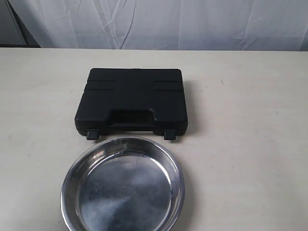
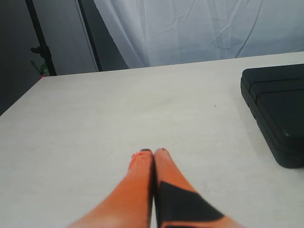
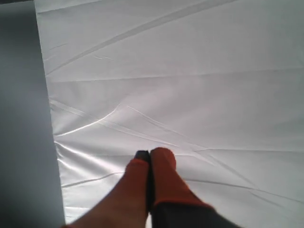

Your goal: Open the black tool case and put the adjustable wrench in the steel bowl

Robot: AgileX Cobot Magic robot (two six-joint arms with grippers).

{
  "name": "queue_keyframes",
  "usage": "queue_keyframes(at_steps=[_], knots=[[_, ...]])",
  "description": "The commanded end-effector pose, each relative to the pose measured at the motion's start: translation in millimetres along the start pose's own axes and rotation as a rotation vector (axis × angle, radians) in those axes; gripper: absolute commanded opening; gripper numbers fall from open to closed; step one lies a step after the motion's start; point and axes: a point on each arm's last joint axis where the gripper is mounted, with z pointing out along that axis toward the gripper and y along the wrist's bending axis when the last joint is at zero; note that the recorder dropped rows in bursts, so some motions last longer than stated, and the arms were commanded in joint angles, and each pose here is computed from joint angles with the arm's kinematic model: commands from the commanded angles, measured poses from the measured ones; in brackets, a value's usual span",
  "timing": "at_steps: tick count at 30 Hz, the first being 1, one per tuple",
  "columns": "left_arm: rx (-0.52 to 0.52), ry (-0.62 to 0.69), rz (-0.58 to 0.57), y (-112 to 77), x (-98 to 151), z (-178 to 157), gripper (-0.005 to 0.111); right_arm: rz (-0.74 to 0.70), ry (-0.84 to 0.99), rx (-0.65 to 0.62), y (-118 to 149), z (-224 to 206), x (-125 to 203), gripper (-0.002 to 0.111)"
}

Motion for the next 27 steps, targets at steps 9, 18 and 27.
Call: queue_keyframes(at_steps=[9,18,27], knots=[[0.006,-0.017,-0.005,-0.3,-2,0,0.0,-0.674,-0.089,-0.258,99,32,11,0.0],[0.059,-0.023,0.006,-3.6,-2,-1,0.0,-1.628,0.527,0.396,115,203,51,0.0],[0.065,-0.024,0.008,-4.1,-2,-1,0.0,-1.614,1.653,0.499,-5,313,187,0.0]])
